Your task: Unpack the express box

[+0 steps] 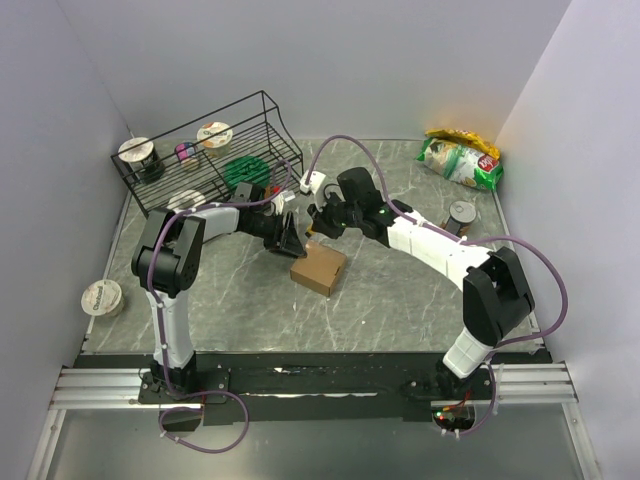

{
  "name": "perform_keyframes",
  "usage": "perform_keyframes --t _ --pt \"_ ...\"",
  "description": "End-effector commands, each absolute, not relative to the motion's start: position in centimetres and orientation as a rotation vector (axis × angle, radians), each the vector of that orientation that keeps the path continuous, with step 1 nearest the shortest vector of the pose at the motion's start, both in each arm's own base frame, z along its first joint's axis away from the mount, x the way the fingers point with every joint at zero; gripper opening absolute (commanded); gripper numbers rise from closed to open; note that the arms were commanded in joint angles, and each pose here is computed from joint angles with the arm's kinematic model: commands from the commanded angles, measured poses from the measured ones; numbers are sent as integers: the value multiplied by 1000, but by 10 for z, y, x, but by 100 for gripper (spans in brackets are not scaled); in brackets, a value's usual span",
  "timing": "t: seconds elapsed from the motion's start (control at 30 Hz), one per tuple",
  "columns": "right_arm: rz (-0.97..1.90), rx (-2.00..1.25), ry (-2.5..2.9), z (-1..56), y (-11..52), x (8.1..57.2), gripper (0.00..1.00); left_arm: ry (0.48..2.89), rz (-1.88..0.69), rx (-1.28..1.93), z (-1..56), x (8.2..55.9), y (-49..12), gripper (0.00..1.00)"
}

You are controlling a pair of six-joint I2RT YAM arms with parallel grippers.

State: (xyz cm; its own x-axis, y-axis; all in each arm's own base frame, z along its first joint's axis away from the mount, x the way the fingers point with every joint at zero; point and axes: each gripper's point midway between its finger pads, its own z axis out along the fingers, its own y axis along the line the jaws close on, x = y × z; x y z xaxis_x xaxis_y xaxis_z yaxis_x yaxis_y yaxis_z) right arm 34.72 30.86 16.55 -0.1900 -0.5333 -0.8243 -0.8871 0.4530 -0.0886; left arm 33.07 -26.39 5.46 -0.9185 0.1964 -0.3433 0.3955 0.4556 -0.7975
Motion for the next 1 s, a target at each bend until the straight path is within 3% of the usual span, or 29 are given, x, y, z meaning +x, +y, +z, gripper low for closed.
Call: perform_keyframes --t 0.0,0.97 --pt "505 -1190 1815 181 316 357 0 2513 -1419 547 45 333 -264 54" --pt "485 -1224 1883 158 307 349 0 2546 -1403 533 38 332 -266 54"
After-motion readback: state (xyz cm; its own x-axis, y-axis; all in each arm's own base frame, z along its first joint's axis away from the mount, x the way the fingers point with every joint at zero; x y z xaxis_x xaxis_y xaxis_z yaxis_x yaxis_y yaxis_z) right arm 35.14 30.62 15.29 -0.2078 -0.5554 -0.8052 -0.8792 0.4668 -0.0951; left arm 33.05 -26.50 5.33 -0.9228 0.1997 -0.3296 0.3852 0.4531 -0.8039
